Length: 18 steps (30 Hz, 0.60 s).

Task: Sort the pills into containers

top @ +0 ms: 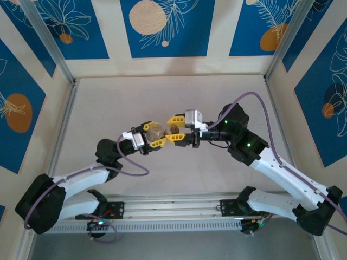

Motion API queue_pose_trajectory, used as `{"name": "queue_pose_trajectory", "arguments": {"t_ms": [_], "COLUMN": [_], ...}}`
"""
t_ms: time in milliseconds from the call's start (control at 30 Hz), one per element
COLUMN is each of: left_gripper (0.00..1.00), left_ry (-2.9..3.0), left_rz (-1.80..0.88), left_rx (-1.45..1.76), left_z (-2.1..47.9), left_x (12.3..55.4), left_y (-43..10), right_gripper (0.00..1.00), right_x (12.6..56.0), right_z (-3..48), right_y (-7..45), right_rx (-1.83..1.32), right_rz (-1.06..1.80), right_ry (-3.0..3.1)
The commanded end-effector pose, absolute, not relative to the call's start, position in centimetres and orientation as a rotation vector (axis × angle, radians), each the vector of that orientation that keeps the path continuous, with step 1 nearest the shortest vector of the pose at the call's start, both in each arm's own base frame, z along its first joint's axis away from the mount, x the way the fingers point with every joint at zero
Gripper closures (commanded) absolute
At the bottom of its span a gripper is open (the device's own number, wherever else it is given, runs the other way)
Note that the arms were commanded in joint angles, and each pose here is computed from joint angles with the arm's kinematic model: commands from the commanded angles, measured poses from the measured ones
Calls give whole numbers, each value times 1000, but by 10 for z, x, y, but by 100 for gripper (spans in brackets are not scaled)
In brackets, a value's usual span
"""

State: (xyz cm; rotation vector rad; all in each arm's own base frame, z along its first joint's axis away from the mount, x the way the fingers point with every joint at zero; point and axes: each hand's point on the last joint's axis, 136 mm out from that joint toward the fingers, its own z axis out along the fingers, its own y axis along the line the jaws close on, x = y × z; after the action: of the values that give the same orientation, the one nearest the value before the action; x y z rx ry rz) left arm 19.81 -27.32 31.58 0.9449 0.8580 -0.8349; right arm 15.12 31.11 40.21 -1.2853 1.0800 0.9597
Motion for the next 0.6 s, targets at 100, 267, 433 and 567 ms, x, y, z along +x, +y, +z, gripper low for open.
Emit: {"name": "queue_pose_trajectory", "arguments": {"t_ms": [100, 267, 433, 567], "left_gripper": [100, 100, 100, 100], "left_ry": [829, 856, 829, 812], "left_rz": [-908, -952, -970, -982], "left_rx": [1074, 1122, 1124, 1133], "left_z": [308, 306, 312, 315], "left_x": [170, 169, 170, 168], "left_y": [-283, -290, -294, -296], "right_gripper": [100, 100, 100, 100], "right_x": [139, 145, 143, 140], "right_z": [403, 390, 376, 365], "right_y": [322, 329, 331, 328], "right_rx": [-1437, -1493, -1572, -1614], "right_rz": [901, 880, 902, 918], "right_ry": [962, 994, 1029, 1066]}}
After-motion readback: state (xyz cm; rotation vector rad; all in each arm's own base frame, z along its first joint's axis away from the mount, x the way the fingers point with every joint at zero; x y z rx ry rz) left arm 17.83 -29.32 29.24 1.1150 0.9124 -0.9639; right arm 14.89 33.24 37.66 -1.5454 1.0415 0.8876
